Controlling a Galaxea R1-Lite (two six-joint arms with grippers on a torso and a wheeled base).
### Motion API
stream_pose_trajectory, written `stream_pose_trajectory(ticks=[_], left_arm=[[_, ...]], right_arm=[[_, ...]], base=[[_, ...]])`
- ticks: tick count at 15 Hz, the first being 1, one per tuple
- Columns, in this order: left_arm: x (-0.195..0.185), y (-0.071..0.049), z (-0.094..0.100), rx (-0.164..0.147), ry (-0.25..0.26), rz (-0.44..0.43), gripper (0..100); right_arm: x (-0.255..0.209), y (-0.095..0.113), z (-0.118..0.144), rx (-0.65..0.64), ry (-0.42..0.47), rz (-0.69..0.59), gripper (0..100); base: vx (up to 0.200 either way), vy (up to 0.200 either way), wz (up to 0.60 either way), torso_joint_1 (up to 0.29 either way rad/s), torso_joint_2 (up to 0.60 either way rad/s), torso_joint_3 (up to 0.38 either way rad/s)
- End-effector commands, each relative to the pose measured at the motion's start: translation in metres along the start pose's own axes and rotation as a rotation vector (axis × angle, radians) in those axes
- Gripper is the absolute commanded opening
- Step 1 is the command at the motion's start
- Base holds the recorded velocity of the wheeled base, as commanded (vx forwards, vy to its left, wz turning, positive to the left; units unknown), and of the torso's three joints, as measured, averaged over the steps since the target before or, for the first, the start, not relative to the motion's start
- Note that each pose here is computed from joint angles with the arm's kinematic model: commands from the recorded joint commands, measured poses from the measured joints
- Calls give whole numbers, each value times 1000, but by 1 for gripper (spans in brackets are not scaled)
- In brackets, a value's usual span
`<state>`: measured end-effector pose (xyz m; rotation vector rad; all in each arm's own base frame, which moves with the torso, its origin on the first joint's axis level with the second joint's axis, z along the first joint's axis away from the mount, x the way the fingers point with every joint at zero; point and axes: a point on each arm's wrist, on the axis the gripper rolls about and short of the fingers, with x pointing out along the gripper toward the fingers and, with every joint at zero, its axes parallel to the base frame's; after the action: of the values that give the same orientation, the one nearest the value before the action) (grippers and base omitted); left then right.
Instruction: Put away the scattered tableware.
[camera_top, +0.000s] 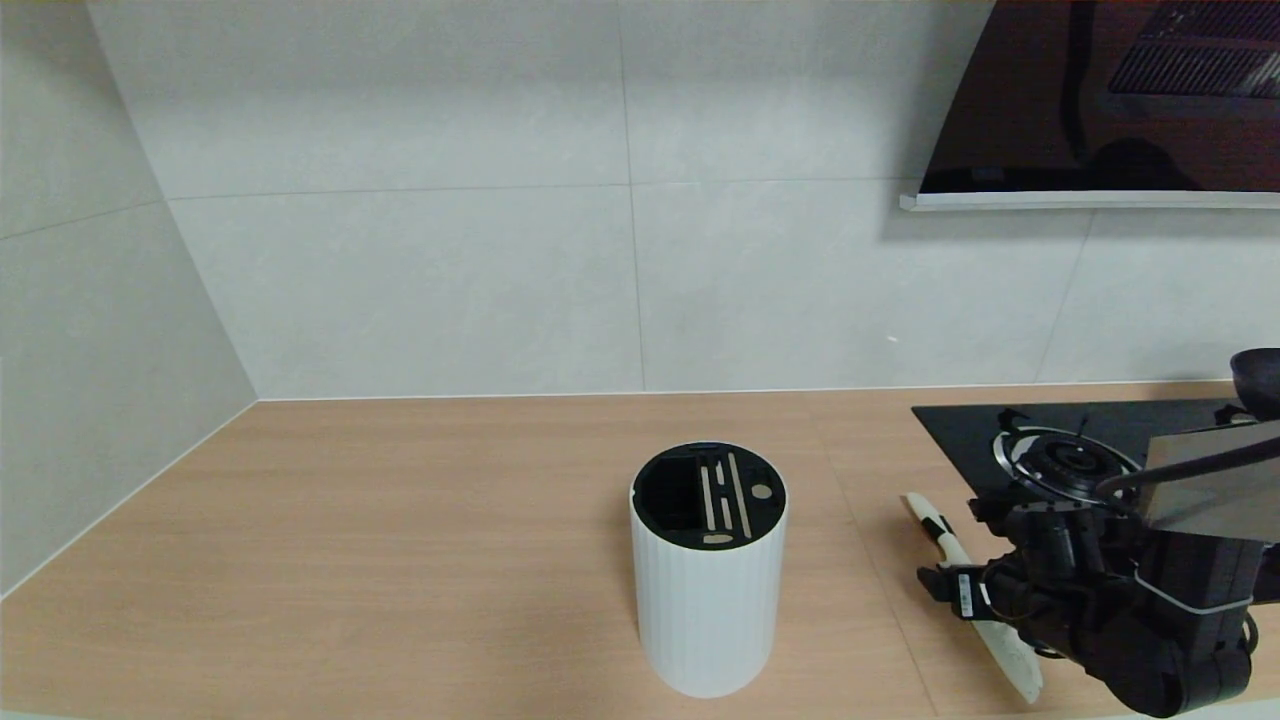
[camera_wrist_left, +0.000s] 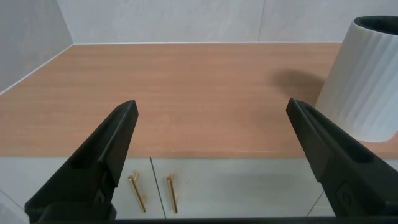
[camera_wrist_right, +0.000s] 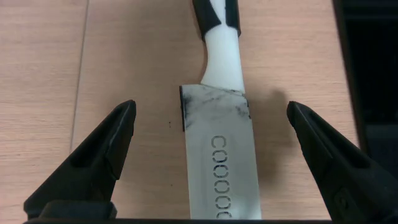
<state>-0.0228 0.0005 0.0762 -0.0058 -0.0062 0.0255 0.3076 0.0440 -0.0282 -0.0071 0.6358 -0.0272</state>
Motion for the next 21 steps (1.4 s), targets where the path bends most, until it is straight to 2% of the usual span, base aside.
stream_pose_trajectory(ticks=[1, 7, 8, 14, 21], left_arm=[[0, 0, 0, 0, 0, 1, 100], [0, 0, 0, 0, 0, 1, 100], [0, 0, 0, 0, 0, 1, 100], [0, 0, 0, 0, 0, 1, 100], [0, 0, 0, 0, 0, 1, 100]], right_arm=[[3, 0, -2, -1, 8, 0, 100], [5, 0, -5, -3, 18, -1, 100], [5, 0, -5, -3, 17, -3, 0], [5, 0, -5, -2, 15, -3, 0], [-5, 0, 7, 5, -35, 4, 0]], base=[[0, 0, 0, 0, 0, 0], [0, 0, 0, 0, 0, 0], [0, 0, 0, 0, 0, 0], [0, 0, 0, 0, 0, 0], [0, 0, 0, 0, 0, 0]])
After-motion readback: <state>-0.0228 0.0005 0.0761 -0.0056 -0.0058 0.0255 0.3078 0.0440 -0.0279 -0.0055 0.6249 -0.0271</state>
